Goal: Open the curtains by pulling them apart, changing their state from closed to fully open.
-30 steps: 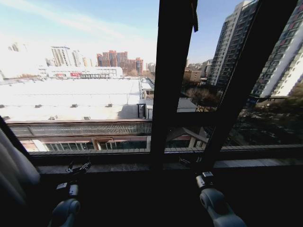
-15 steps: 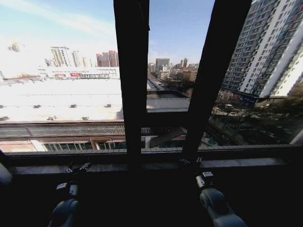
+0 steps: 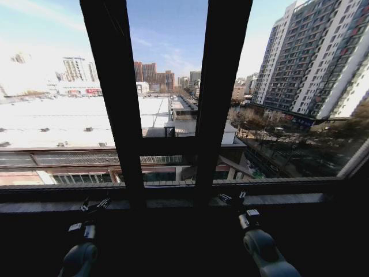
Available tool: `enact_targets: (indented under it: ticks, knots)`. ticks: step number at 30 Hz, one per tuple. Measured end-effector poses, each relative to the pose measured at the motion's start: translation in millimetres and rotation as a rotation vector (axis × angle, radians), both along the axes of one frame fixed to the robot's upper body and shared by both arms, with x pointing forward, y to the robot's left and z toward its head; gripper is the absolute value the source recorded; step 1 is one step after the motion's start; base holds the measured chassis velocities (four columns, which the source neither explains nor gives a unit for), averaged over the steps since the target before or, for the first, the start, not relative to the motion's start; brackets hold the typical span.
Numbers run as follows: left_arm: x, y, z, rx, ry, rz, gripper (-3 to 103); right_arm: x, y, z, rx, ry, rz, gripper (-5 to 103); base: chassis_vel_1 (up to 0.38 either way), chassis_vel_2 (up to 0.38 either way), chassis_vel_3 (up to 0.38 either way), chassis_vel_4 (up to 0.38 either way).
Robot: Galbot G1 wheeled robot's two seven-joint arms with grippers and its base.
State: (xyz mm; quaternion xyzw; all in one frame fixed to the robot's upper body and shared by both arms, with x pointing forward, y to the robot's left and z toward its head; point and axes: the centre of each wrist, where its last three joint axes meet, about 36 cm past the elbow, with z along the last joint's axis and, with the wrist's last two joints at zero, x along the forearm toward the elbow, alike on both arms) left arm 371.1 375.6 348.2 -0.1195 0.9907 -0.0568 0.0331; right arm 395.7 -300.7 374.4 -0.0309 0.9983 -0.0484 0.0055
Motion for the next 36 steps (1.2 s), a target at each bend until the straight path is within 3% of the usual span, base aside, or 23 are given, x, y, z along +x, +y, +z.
enact_targets:
  ticks: [16, 36]
  knots:
    - [0.0, 0.6, 0.2, 0.001, 0.0, 0.001, 100, 0.0, 0.3, -0.1, 0.001, 0.0, 0.001, 100, -0.042, -0.052, 0.048, 0.045]
    - [0.0, -0.2, 0.0, 0.0, 0.0, -0.001, 100, 0.0, -0.1, 0.1, 0.0, 0.0, 0.0, 100, -0.149, -0.135, 0.143, 0.145]
